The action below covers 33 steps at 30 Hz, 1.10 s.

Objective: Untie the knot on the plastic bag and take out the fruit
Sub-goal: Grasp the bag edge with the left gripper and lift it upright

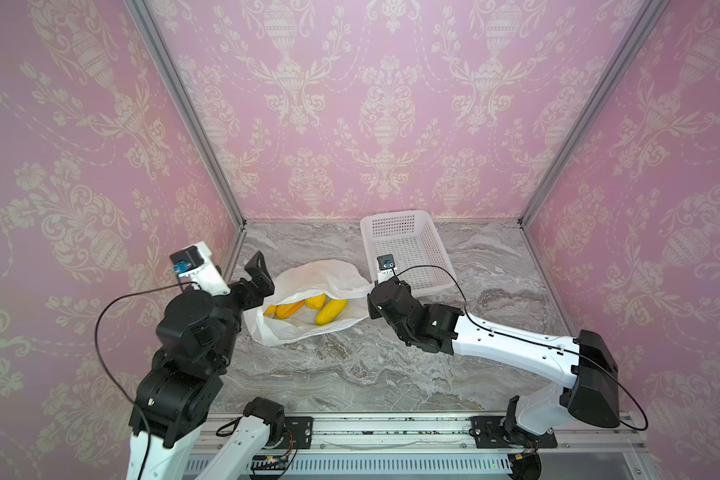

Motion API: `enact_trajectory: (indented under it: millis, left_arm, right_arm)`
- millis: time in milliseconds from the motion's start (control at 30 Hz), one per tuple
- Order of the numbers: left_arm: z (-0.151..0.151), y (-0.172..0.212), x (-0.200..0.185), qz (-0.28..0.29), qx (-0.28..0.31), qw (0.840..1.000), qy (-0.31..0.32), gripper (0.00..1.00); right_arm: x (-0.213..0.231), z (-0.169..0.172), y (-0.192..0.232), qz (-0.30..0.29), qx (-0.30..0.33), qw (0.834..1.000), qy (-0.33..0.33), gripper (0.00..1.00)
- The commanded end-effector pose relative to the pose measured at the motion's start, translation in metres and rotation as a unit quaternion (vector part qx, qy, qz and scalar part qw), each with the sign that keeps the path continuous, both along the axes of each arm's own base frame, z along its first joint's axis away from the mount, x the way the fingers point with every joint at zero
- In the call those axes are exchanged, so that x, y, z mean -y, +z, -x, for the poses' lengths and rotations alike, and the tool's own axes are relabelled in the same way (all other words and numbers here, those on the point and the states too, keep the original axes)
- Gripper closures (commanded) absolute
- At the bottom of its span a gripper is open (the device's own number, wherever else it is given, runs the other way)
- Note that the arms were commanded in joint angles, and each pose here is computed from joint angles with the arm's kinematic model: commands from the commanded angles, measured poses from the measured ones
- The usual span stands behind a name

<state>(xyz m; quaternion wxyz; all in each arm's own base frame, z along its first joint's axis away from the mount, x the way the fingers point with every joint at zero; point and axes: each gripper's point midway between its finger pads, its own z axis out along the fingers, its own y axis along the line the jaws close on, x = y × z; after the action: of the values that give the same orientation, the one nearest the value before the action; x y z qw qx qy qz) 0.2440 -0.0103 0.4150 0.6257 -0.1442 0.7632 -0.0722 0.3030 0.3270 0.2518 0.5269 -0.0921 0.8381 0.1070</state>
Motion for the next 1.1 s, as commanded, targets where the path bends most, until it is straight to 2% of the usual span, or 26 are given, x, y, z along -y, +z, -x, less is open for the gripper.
enact_trajectory:
  millis: [0, 133, 233, 333, 500, 600, 700, 933, 1067]
  left_arm:
    - [-0.035, -0.072, 0.037, -0.027, -0.140, 0.987, -0.076, 0.06]
    - [-0.043, -0.140, 0.045, -0.034, -0.214, 0.972, -0.088, 0.06]
    - [-0.039, -0.180, 0.033, -0.042, -0.231, 0.970, -0.056, 0.03]
    - [-0.035, -0.202, 0.030, -0.040, -0.245, 0.968, -0.041, 0.04]
    - [-0.030, -0.221, 0.031, -0.031, -0.248, 0.967, -0.042, 0.05]
    - [-0.028, -0.227, 0.045, -0.029, -0.244, 0.966, -0.073, 0.03]
    - [-0.028, -0.229, 0.057, -0.053, -0.250, 0.962, -0.092, 0.01]
    - [-0.045, -0.253, 0.049, -0.113, -0.307, 0.943, -0.052, 0.01]
    - [-0.058, -0.253, 0.048, -0.134, -0.306, 0.942, -0.041, 0.01]
  right_arm:
    - [0.007, 0.001, 0.002, -0.028, -0.005, 1.000, -0.005, 1.00]
    - [0.010, 0.003, -0.001, -0.021, -0.010, 1.000, -0.005, 1.00]
    - [0.016, 0.004, -0.016, -0.013, -0.015, 1.000, -0.009, 1.00]
    - [0.018, 0.002, -0.023, -0.015, -0.024, 1.000, -0.006, 1.00]
    - [0.022, 0.004, -0.024, -0.017, -0.029, 0.999, -0.004, 1.00]
    - [0.022, 0.003, -0.025, -0.025, -0.028, 0.999, -0.002, 1.00]
    - [0.021, -0.001, -0.024, -0.027, -0.034, 0.999, 0.000, 1.00]
    - [0.021, -0.003, -0.013, -0.042, -0.037, 0.998, 0.004, 1.00]
    - [0.021, 0.002, -0.010, -0.056, -0.039, 0.998, 0.015, 1.00]
